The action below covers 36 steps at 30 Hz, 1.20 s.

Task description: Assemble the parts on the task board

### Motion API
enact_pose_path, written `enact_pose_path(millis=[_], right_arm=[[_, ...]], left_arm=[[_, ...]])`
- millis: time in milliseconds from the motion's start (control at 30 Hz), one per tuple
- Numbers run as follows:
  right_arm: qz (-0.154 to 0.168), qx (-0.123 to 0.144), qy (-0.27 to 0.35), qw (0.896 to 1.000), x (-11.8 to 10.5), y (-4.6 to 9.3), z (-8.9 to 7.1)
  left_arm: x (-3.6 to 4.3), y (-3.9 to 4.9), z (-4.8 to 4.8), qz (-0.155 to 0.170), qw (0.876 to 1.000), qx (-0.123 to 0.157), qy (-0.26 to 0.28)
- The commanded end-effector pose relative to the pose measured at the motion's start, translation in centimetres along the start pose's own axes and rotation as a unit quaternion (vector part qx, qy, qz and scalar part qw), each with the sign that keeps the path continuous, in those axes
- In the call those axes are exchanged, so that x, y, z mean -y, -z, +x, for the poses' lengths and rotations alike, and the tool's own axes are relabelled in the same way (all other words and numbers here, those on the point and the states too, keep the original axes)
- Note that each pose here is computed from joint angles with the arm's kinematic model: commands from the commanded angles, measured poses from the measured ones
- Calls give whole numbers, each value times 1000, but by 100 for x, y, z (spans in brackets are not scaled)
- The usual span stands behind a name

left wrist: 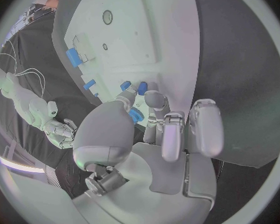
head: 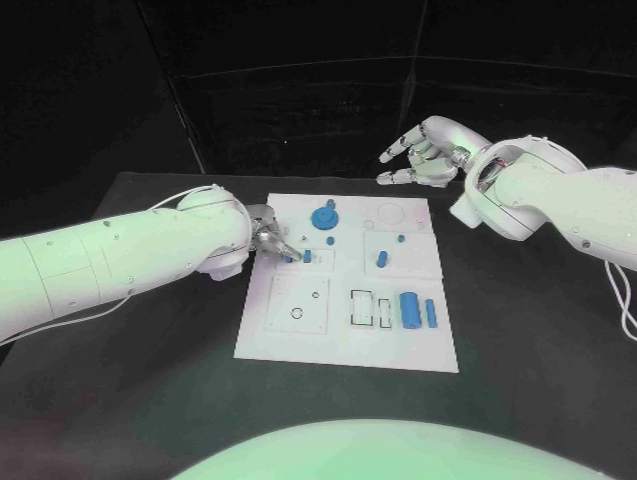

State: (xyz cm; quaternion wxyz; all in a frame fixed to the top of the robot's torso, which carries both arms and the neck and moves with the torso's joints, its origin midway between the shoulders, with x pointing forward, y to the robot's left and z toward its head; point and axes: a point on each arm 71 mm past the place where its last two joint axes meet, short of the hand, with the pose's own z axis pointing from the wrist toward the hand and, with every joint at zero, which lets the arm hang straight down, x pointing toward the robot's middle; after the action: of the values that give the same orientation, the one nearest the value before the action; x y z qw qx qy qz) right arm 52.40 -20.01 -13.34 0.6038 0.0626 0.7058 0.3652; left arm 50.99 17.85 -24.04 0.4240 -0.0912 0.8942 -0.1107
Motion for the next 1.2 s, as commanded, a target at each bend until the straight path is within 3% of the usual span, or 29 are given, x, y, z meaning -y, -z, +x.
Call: enact_pose_path(millis=[33, 400, 667, 800, 933, 1200], right_arm=[[-3, 3, 0, 1000, -8, -1, -14], [-1, 9, 1, 1000, 15, 5, -36], [-1, 12, 2, 1000, 24, -1, -44], [-3, 13, 2, 1000, 19, -8, -43], [-5, 14, 1, 1000, 15, -11, -42], [-7, 15, 1, 1000, 2, -19, -36]], left_arm=[[29, 27, -75, 29, 998, 43, 33], [63, 136, -250, 106, 985, 99, 90], [299, 145, -265, 218, 968, 103, 74], [422, 115, -276, 272, 953, 132, 31], [509, 85, -255, 305, 940, 152, -28], [666, 16, -159, 323, 928, 141, -118]])
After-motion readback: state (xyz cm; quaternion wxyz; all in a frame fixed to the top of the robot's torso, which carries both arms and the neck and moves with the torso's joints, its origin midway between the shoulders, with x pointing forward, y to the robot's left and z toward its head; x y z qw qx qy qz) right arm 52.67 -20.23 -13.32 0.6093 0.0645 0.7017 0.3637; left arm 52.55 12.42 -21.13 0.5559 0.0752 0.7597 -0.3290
